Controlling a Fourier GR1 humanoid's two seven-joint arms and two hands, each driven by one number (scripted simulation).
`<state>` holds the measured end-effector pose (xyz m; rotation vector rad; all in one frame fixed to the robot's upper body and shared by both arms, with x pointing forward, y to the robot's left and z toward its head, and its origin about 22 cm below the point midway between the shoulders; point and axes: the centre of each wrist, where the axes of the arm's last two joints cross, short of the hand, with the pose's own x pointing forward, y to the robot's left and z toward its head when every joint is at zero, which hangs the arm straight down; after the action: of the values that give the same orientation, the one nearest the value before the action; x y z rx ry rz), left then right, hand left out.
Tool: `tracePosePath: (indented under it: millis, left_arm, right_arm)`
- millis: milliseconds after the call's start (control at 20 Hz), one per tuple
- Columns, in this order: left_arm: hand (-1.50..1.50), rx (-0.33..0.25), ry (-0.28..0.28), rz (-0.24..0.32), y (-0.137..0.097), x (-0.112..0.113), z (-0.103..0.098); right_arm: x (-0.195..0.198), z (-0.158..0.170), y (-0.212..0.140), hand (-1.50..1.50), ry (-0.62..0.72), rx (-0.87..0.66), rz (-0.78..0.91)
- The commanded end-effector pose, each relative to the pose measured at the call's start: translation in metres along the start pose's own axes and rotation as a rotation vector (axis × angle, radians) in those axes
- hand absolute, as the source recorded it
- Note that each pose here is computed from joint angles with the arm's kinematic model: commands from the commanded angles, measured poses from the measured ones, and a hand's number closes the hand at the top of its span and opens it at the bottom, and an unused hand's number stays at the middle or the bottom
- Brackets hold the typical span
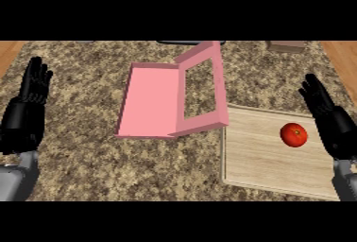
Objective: Pick the tomato from the tray and place it in the cardboard box
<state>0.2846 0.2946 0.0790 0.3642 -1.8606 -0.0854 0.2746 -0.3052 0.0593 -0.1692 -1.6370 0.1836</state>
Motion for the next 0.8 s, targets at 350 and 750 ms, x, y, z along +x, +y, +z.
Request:
tracePosePath:
  millis: [350, 750]
  left_arm:
    - [0.00, -0.140, 0.350, -0.104, -0.012, -0.057, 0.054]
    - [0.00, -0.138, 0.373, -0.122, 0.000, -0.036, 0.059]
  right_arm:
    - [0.055, -0.040, -0.060, 1.50, -0.249, -0.022, 0.434]
    - [-0.023, -0.048, -0.079, -1.50, -0.271, -0.040, 0.040]
